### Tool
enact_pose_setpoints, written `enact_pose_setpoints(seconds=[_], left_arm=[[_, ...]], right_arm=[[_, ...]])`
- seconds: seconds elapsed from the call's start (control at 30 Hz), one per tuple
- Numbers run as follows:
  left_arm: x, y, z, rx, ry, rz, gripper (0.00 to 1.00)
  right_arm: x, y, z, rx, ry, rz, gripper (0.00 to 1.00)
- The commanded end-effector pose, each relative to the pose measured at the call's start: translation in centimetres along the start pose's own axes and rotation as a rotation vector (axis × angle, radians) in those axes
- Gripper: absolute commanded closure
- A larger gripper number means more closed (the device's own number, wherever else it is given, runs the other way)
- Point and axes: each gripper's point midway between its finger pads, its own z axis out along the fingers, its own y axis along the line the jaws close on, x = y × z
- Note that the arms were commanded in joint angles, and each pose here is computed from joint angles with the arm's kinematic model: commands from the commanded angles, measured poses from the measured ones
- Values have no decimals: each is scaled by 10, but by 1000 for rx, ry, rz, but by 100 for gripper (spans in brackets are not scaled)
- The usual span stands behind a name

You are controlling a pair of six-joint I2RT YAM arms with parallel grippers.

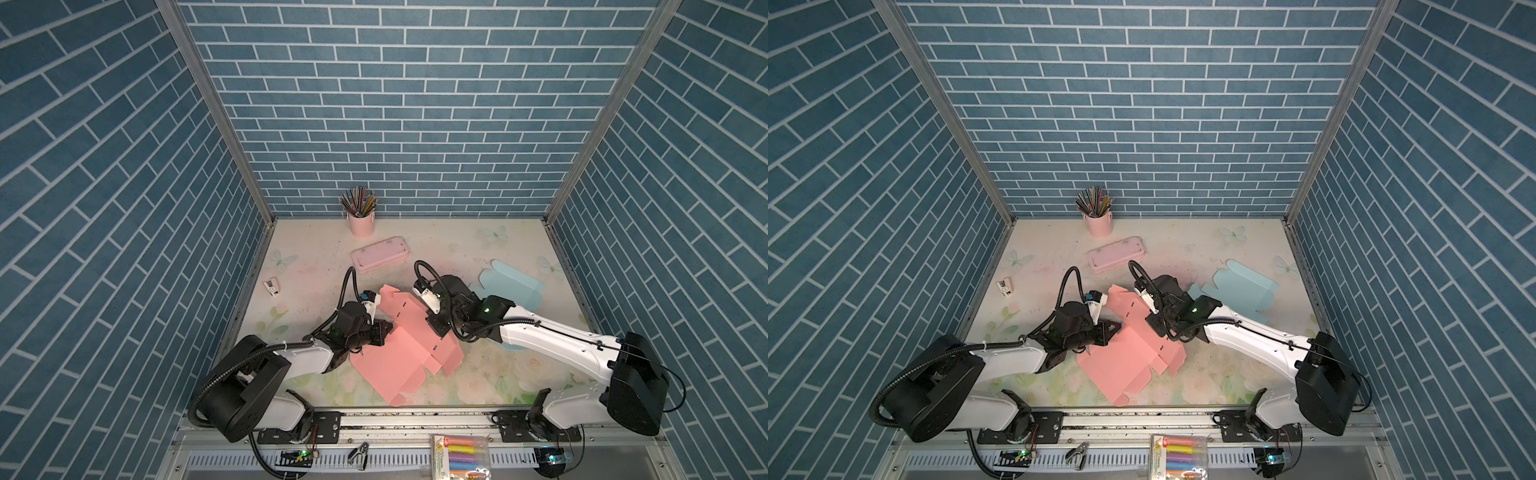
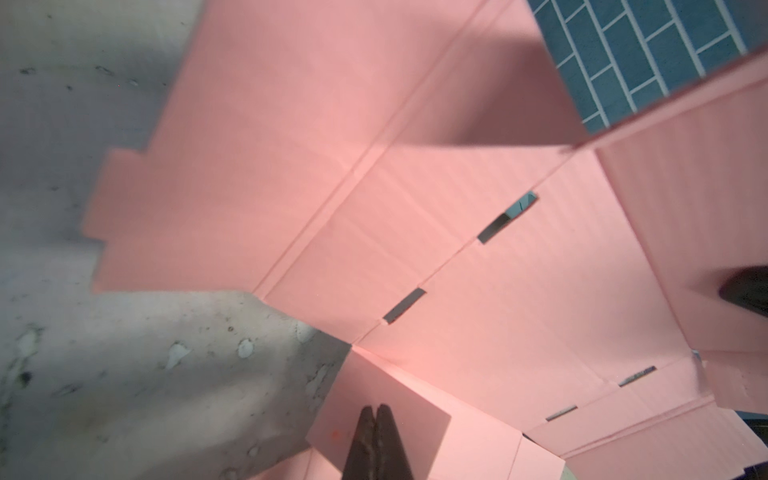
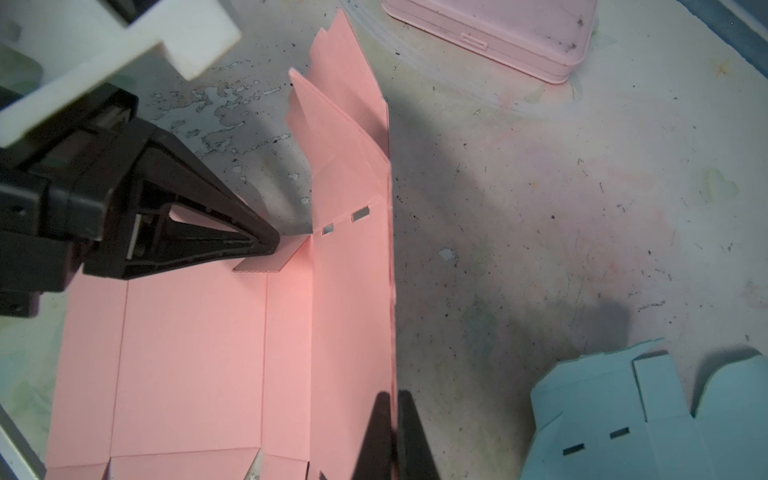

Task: Fold the paper box

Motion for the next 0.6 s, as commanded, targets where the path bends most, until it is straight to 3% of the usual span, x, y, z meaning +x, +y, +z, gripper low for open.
enact_pose_setpoints(seconds=[0.0,0.3,0.57], left_arm=[[4,-4,4,14,9,11,100],[-14,-10,-8,-2,-44,56,100],[-37,-6,-33,-29,-131,50,100]], right_arm=[[-3,0,-3,36,-7,-79,100],[1,14,-8,147,13,-303,100],[14,2,-8,243,54,-368,100]])
